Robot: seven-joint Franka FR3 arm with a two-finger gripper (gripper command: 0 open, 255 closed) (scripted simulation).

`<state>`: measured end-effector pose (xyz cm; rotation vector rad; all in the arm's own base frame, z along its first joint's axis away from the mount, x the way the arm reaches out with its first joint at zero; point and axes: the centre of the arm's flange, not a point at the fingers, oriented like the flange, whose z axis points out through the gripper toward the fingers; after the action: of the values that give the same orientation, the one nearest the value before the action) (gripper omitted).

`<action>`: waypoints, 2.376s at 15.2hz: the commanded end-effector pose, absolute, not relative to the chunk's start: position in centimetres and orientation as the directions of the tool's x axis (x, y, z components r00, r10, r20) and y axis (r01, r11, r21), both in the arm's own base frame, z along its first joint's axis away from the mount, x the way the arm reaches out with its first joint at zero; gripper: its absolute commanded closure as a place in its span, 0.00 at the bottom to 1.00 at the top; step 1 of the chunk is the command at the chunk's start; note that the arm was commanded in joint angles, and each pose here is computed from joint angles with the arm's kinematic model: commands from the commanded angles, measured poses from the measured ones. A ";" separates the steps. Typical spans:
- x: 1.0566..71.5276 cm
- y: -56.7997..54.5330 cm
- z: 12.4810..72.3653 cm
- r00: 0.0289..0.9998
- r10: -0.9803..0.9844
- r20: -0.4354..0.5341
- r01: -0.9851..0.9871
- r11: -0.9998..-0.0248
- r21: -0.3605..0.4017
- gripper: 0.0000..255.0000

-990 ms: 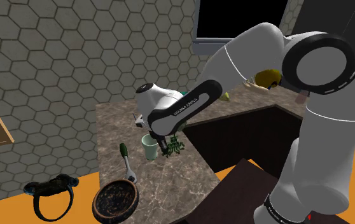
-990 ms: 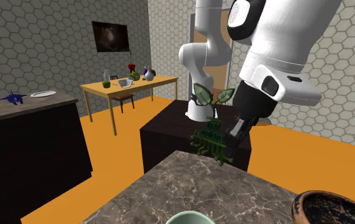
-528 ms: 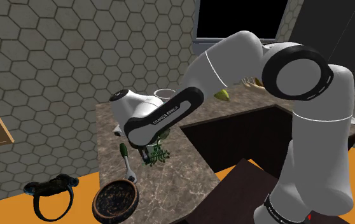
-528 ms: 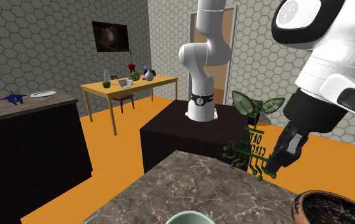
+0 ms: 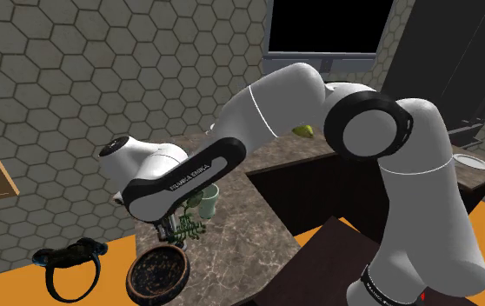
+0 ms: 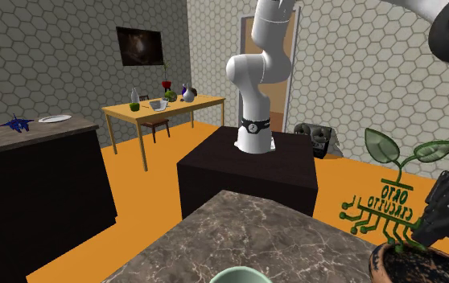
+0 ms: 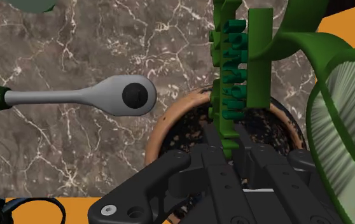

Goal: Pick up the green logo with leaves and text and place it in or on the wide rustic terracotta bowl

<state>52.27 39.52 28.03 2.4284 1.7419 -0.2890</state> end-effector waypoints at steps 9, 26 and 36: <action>53.2 49.8 25.9 0.312 0.920 -0.235 0.947 -0.321 0.001 1.00; 53.2 49.9 23.9 0.312 0.920 -0.235 0.947 -0.321 0.001 0.00; 53.6 51.0 28.8 0.312 0.920 -0.235 0.947 -0.321 0.001 0.00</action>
<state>53.57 50.97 28.76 2.4292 1.7408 -0.2888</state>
